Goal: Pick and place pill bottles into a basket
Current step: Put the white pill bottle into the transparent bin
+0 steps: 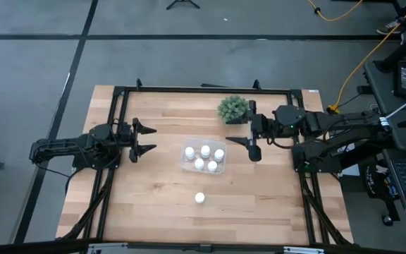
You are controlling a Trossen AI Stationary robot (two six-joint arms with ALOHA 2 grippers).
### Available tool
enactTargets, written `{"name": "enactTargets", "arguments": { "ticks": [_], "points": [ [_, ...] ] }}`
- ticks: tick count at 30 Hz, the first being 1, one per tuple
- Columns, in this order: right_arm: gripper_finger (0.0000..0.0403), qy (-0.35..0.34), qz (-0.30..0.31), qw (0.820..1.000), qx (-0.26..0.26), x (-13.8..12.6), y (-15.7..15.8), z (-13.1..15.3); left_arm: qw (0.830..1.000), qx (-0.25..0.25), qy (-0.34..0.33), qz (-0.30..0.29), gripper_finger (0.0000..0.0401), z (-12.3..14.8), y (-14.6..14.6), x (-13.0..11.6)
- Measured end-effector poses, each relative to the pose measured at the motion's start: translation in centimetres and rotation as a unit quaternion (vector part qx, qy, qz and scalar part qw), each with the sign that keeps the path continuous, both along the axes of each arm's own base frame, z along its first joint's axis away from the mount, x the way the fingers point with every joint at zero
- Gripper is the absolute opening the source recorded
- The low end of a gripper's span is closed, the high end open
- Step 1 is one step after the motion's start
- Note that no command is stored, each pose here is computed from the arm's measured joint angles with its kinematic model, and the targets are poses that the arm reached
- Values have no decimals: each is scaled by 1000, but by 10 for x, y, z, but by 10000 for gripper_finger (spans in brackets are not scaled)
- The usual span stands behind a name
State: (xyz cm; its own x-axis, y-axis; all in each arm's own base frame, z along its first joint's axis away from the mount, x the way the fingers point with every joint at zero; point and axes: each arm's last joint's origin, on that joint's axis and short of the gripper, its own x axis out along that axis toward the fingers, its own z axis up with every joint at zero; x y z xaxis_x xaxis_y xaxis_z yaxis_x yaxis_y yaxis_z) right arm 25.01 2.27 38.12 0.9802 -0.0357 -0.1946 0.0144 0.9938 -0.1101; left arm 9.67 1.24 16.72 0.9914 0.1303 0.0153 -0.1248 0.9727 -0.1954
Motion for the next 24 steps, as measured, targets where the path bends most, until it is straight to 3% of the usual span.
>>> {"name": "enactTargets", "arguments": {
  "ticks": [7, 14, 21, 24],
  "points": [
    [246, 36, 13, 998, 45, 9, 6, -12, 1000, 0, 0, 0, 328, 0, 0, 0],
    [246, 121, 74, 989, 51, 54, 51, -21, 1000, 0, 1, 1, 327, 0, 0, 0],
    [246, 293, 60, 954, 20, 112, 81, -23, 1000, 0, 1, 1, 328, 0, 0, 0],
    [246, 331, 36, 942, 47, 131, 87, -30, 1000, 0, 1, 1, 327, 0, 0, 0]
  ]
}}
